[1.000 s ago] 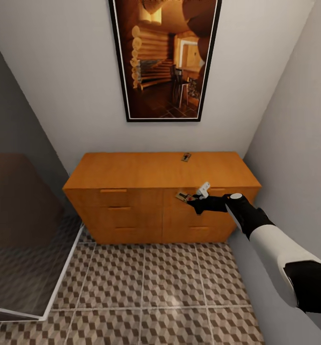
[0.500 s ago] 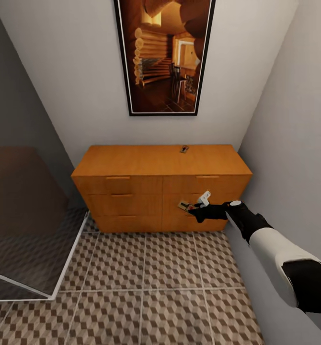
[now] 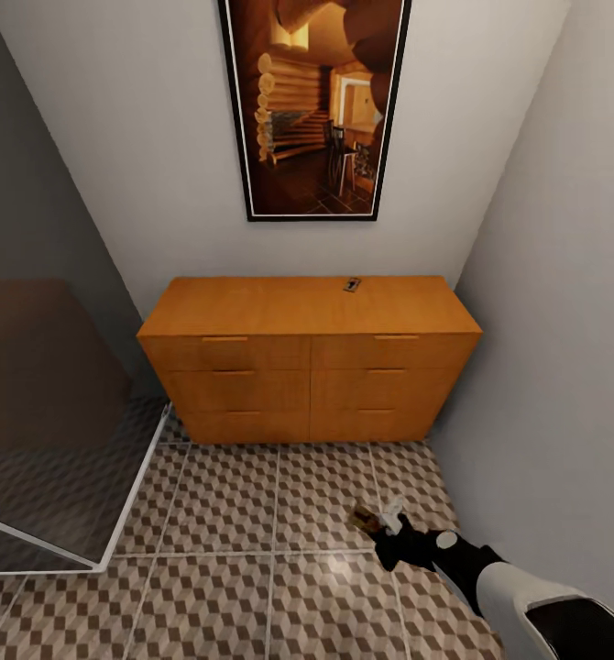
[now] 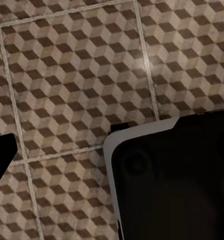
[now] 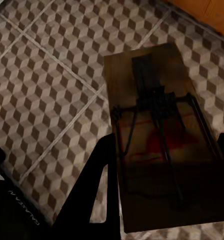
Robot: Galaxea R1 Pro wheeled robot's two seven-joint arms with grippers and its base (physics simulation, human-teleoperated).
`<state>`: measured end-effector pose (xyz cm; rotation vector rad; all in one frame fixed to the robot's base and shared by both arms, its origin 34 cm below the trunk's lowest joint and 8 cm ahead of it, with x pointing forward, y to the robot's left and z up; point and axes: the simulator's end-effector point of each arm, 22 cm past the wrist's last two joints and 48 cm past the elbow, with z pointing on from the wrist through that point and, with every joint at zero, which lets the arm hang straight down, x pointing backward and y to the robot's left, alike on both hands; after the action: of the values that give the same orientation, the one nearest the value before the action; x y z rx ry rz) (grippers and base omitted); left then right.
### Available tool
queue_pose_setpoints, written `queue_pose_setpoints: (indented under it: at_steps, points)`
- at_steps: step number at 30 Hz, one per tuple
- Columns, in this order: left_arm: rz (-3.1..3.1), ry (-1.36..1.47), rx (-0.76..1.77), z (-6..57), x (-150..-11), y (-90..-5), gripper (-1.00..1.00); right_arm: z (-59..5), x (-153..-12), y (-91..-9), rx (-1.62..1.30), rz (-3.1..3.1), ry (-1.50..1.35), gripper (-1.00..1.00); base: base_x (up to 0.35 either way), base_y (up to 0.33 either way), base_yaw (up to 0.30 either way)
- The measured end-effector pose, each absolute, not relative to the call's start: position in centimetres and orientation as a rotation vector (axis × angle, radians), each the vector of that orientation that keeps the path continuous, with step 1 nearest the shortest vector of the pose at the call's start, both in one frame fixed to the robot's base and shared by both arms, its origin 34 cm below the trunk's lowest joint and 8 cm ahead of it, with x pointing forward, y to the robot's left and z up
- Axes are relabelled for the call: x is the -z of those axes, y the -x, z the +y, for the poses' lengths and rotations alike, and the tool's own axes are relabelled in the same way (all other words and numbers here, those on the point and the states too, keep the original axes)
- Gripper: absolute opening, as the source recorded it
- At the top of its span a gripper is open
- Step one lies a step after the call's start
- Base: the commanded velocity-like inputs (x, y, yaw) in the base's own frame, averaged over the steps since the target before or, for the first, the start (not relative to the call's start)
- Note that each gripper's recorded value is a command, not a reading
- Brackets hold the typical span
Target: Take the four mousetraps from the cabinet in the bathroom and place them on the bathroom floor. Make sure all four end up on the same floor surface, and ensure that at least two of them are either under or directly next to the same bathroom sink.
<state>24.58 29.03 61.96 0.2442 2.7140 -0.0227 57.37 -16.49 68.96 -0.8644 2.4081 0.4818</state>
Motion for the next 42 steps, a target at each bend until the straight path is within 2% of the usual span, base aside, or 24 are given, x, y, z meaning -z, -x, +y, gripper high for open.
queue_pose_setpoints:
  at_steps: [6,12,14,19,21,27,31,34,42]
  points:
    - [2.730,-0.223,0.027,28.3,-61.3,-27.9,1.00,-16.7,-65.2,-46.2,-0.450,2.385,0.808,-1.00,0.000,0.000,0.000]
    - [2.721,-0.168,-0.005,26.7,-61.1,-37.8,1.00,-18.7,-64.2,-41.6,-0.310,2.382,0.705,-1.00,0.000,0.000,0.000]
    - [2.687,-0.149,-0.008,25.0,-62.3,-44.2,1.00,-19.3,-64.3,-40.5,-0.270,2.368,0.676,-1.00,0.000,0.000,0.000]
    - [2.664,-0.156,0.030,20.3,-66.7,-55.1,1.00,-19.7,-64.5,-39.9,-0.244,2.351,0.648,-1.00,0.000,0.000,0.000]
    - [2.614,-0.081,0.095,17.2,-72.9,-63.5,1.00,-19.8,-64.6,-39.8,-0.239,2.348,0.643,-1.00,0.000,0.000,0.000]
    - [2.606,-0.057,0.184,13.9,-80.8,-70.1,1.00,-19.9,-64.7,-39.8,-0.236,2.345,0.638,-1.00,0.000,0.000,0.000]
    - [2.574,-0.090,0.149,12.7,-85.8,-74.0,1.00,-20.0,-64.7,-39.9,-0.235,2.344,0.635,-1.00,0.000,0.000,0.000]
    - [2.509,-0.164,0.095,10.3,-94.5,-79.7,1.00,-19.9,-64.7,-39.9,-0.235,2.343,0.630,-1.00,0.000,0.000,0.000]
    - [2.420,-0.190,0.148,7.0,-104.1,-84.4,1.00,-20.0,-64.7,-40.0,-0.229,2.343,0.621,-1.00,0.000,0.000,0.000]
